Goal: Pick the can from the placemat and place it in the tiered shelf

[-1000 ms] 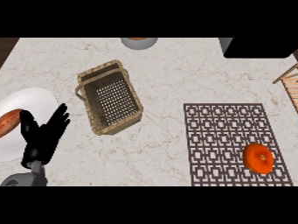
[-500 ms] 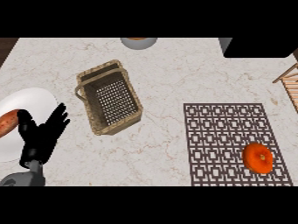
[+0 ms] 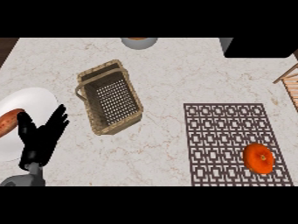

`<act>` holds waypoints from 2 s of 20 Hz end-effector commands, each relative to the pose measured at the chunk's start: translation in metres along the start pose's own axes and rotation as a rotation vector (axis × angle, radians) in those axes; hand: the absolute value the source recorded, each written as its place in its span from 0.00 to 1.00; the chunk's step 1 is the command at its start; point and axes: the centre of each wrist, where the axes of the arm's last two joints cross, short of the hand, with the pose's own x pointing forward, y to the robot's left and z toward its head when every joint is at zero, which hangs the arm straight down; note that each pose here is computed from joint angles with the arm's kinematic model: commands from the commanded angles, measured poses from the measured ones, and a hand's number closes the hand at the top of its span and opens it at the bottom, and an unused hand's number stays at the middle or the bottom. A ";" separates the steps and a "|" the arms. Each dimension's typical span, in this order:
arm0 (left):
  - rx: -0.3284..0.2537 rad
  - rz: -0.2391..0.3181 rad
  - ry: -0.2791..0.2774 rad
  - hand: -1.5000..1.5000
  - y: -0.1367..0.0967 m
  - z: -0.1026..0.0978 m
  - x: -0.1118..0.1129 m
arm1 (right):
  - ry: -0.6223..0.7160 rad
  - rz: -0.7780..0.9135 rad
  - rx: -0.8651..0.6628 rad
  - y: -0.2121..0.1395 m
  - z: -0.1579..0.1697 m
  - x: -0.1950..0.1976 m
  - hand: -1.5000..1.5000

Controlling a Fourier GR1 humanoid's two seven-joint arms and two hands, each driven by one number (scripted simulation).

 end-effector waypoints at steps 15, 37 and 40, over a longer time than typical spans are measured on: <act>0.020 0.006 0.015 0.50 -0.003 -0.019 -0.002 | -0.039 0.106 0.031 0.005 -0.011 -0.009 1.00; 0.005 -0.014 0.014 0.50 0.006 0.002 -0.001 | 0.163 -0.699 -0.352 -0.055 -0.014 -0.045 0.00; 0.007 -0.004 0.031 0.50 -0.002 0.002 -0.003 | 0.239 -0.646 -0.459 -0.081 -0.023 -0.067 0.00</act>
